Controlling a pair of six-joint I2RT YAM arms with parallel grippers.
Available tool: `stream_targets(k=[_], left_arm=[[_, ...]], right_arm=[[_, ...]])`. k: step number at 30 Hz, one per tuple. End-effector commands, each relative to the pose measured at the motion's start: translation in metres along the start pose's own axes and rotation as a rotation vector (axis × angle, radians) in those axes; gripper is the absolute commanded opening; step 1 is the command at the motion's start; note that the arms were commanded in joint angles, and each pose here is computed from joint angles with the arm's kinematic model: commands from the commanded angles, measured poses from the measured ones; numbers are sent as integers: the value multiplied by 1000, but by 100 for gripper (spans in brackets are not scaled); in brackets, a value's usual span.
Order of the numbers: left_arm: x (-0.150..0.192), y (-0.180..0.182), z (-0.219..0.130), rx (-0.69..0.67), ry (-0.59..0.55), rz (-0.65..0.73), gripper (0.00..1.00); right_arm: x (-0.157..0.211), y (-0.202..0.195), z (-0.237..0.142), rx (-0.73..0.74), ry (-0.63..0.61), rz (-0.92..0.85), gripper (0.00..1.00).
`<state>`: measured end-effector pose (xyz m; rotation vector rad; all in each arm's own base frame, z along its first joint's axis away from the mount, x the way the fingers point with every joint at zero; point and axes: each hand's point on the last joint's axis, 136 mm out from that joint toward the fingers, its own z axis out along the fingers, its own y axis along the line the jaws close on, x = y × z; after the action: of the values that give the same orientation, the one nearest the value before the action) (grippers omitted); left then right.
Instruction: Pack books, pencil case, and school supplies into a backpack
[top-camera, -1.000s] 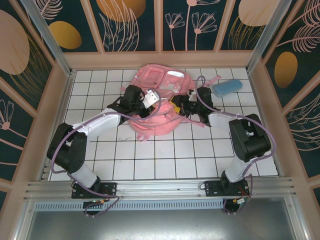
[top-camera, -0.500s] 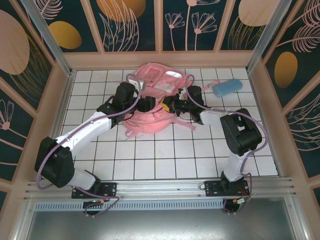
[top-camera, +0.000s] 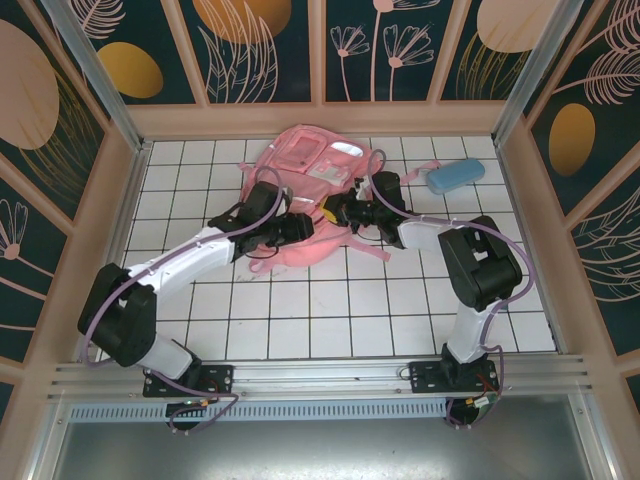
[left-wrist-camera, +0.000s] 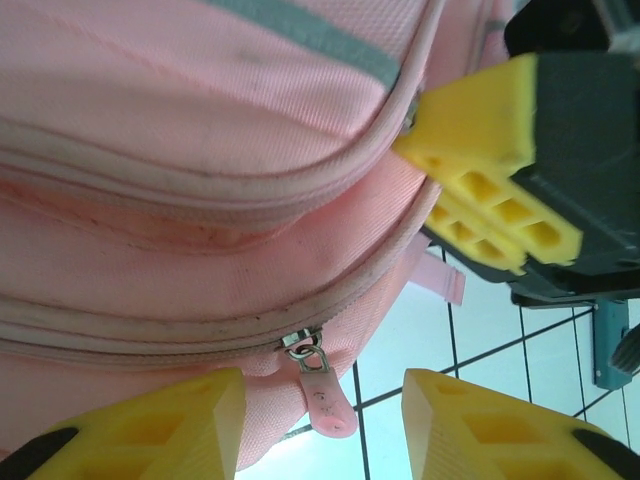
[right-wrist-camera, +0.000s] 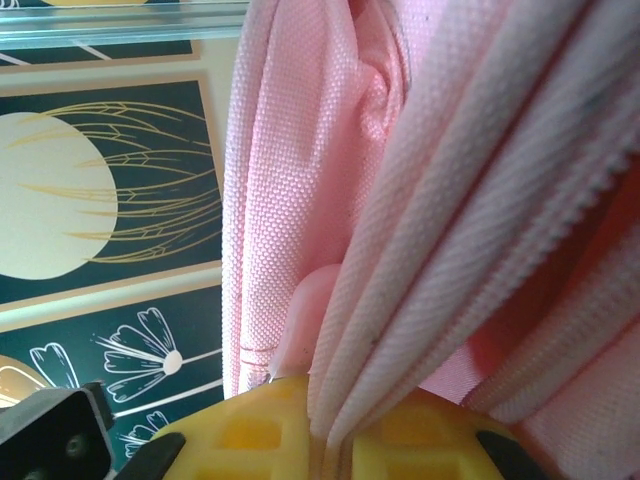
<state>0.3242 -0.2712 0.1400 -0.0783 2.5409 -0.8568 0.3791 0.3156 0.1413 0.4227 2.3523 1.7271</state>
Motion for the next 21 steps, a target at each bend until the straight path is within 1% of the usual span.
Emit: stream_targets(k=[1, 6, 11, 14, 17, 21], left_arm=[[12, -5, 9, 30, 51, -37, 45], [15, -4, 18, 15, 66, -46, 40], [17, 5, 23, -37, 65, -68, 32], [12, 11, 21, -81, 44, -61, 23], [10, 13, 18, -99, 31, -52, 12], [6, 15, 15, -124, 19, -24, 0]], right_arm=[[-6, 31, 5, -62, -29, -108, 11], [-4, 32, 7, -58, -28, -115, 10], [-3, 31, 8, -52, -28, -121, 9], [-3, 29, 7, -39, -33, -124, 8], [-4, 26, 6, -26, -44, -127, 7], [-8, 20, 2, 6, -77, -126, 5]])
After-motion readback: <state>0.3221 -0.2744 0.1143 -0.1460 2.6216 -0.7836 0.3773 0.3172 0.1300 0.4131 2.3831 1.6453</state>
